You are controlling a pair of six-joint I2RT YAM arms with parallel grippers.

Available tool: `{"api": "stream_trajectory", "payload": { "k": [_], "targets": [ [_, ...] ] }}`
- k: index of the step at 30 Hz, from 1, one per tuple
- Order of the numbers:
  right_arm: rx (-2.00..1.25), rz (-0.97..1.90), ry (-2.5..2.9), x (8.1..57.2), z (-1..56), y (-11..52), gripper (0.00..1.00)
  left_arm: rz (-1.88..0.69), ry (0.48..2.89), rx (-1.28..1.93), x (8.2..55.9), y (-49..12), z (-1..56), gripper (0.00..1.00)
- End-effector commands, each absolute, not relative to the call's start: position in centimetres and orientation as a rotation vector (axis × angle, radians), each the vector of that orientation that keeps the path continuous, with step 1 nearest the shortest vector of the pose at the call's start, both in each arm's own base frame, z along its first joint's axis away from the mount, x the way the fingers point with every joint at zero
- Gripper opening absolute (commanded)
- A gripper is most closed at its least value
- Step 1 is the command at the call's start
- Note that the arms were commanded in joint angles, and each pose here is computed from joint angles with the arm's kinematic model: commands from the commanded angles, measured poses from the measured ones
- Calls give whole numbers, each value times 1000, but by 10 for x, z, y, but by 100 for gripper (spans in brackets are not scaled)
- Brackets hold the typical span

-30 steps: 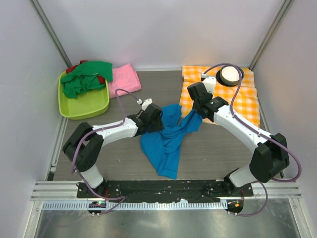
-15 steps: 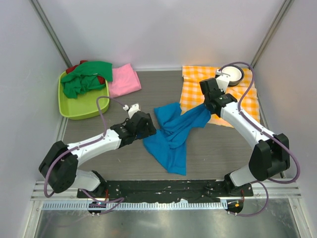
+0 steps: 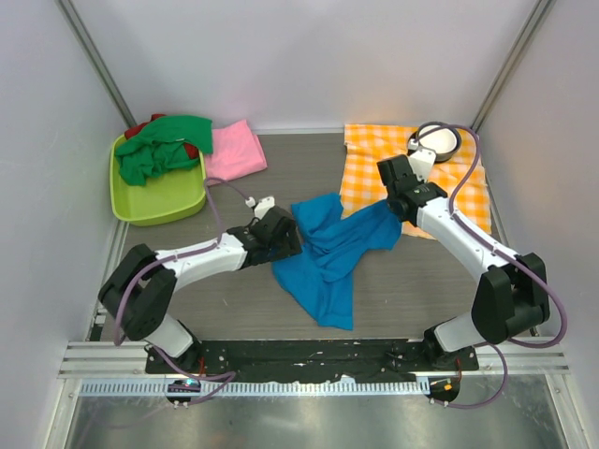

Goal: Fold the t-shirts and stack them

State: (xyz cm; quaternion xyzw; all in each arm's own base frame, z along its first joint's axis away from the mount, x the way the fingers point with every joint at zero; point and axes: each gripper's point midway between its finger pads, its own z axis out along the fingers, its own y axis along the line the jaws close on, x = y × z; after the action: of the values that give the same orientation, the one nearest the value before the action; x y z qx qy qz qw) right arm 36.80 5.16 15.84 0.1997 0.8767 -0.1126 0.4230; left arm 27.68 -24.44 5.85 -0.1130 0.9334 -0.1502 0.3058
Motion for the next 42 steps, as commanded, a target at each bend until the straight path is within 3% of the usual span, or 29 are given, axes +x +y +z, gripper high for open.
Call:
{"api": "stream_trajectory", "payload": {
  "k": [1,4,7,8,10,19,23,27,31,42],
  "targets": [
    [535,-244,2123,370,178,50,1,-397,2421,-254,305,-262,78,71],
    [534,-242,2120,369,178,50,1,-380,2430,-233,311,-267,75,68],
    [530,-239,2124,369,177,50,1,-377,2444,-232,309,-266,69,52],
    [529,-236,2123,370,176,51,1,-379,2445,-230,308,-267,68,42],
    [526,-232,2129,370,174,52,1,-358,2452,-235,306,-262,61,35],
    [526,-207,2134,369,173,55,1,-311,2522,-197,300,-261,37,37],
    [528,-202,2128,368,176,54,1,-291,2534,-208,294,-254,27,0],
    [527,-208,2119,365,180,52,1,-338,2487,-270,281,-241,42,0],
    [532,-242,2116,363,177,47,1,-503,2315,-386,260,-216,102,0],
    [584,-276,2101,358,173,40,1,-494,2278,-608,180,-129,80,1]
  ]
}}
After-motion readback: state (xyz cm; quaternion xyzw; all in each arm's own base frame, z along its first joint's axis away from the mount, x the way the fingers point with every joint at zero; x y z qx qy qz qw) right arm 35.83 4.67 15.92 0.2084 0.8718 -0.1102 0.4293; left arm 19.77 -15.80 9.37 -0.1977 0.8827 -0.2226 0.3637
